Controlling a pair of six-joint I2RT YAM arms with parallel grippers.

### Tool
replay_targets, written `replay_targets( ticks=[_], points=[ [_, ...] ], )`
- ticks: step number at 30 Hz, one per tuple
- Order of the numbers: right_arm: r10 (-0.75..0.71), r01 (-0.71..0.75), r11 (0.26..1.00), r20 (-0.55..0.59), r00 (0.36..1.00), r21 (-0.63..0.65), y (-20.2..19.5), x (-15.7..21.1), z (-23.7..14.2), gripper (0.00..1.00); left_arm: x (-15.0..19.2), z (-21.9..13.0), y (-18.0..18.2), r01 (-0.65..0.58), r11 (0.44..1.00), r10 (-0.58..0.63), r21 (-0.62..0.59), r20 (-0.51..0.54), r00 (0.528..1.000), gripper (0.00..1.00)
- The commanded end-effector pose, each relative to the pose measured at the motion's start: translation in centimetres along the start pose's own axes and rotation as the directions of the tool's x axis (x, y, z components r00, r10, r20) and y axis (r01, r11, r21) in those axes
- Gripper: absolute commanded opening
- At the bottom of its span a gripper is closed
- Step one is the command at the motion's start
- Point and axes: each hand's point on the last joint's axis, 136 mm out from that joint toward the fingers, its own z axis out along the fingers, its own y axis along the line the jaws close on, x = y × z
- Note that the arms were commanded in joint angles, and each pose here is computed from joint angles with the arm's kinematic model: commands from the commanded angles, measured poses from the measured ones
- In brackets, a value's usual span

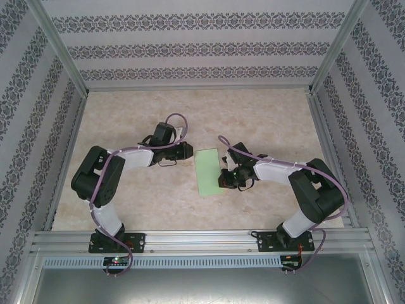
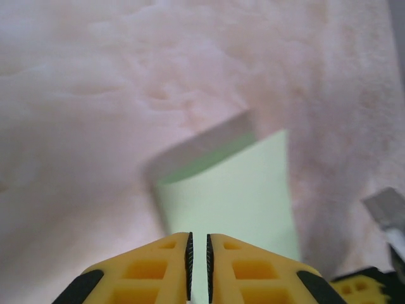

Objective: Fold a paper plane with a square sheet of paper (fold left side to right side)
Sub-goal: First fold the square sheet of paper in half at the center of the table.

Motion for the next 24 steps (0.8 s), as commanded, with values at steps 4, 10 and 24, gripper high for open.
replay_targets(
  ticks=[4, 10, 24],
  points=[
    [0.077, -0.054, 0.98, -0.11, 0.991, 0.192, -4.7, 3.6, 1.1, 0.0, 1.9, 2.1, -2.7, -0.022, 0.994, 0.029, 0.104, -0.062, 0.998, 0.17],
    [0.078, -0.054, 0.979, -0.115, 0.99, 0.195, -4.6, 3.7, 1.1, 0.0, 1.2, 4.2, -1.0, -0.021, 0.999, 0.024, 0.045, -0.064, 0.998, 0.16],
    [0.076, -0.049, 0.977, -0.125, 0.989, 0.209, -4.9, 4.1, 1.1, 0.0, -0.1, 5.3, 4.4, 0.024, 0.99, -0.028, -0.139, -0.029, 0.999, 0.16]
  ],
)
